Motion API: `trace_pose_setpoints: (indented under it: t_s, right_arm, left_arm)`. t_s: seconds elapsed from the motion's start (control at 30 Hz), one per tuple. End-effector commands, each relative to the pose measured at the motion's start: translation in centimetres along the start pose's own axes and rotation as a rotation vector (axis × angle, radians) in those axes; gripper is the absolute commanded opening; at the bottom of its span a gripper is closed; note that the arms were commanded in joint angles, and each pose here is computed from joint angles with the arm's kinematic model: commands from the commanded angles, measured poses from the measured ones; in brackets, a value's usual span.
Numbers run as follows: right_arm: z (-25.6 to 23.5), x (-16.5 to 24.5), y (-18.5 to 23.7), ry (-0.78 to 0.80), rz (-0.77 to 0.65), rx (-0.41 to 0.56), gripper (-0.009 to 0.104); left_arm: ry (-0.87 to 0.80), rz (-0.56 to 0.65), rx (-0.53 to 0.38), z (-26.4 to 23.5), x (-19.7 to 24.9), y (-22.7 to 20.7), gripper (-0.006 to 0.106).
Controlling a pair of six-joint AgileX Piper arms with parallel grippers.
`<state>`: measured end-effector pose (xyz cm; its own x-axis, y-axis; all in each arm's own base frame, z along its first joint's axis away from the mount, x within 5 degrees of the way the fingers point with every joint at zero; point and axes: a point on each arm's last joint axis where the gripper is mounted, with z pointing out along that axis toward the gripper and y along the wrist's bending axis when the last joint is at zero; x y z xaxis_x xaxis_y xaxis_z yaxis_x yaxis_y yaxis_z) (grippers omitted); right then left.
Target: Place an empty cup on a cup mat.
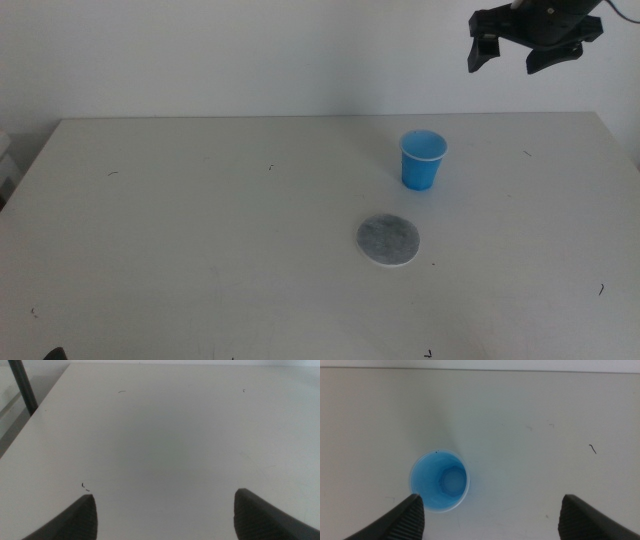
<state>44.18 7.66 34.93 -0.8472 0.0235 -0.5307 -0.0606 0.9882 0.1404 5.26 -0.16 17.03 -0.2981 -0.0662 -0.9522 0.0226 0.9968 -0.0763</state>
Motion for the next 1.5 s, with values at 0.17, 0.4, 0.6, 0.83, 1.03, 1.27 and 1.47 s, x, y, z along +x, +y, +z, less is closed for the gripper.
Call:
trace_pose_setpoints:
  t_s: [0.17, 0.4, 0.6, 0.83, 1.03, 1.27, 1.47]
  right_arm:
    - [2.3, -2.0, 1.7, -0.01, -0.009, -0.041, 0.094]
    - [7.0, -1.9, 2.0, 0.044, 0.025, -0.037, 0.094]
    - [9.4, -1.2, 1.7, 0.094, 0.032, -0.026, 0.094]
    - [11.3, -0.4, 1.5, 0.156, 0.047, -0.014, 0.091]
    - [12.3, 0.2, 1.6, 0.206, 0.06, -0.038, 0.08]
    - [12.4, 0.2, 1.7, 0.21, 0.063, -0.045, 0.048]
    - [12.4, 0.2, 1.7, 0.208, 0.063, -0.045, 0.01]
  left_arm:
    - [-0.085, -0.011, 0.011, -0.2, -0.8, -0.1, 0.105]
    - [-0.085, -0.011, 0.011, -0.2, -0.8, -0.1, 0.105]
    - [-0.085, -0.011, 0.011, -0.2, -0.8, -0.1, 0.105]
    - [-0.085, -0.011, 0.011, -0.2, -0.8, -0.1, 0.105]
    - [-0.085, -0.011, 0.011, -0.2, -0.8, -0.1, 0.105]
    - [-0.085, -0.011, 0.011, -0.2, -0.8, -0.1, 0.105]
    - [-0.085, -0.011, 0.011, -0.2, -0.8, -0.1, 0.105]
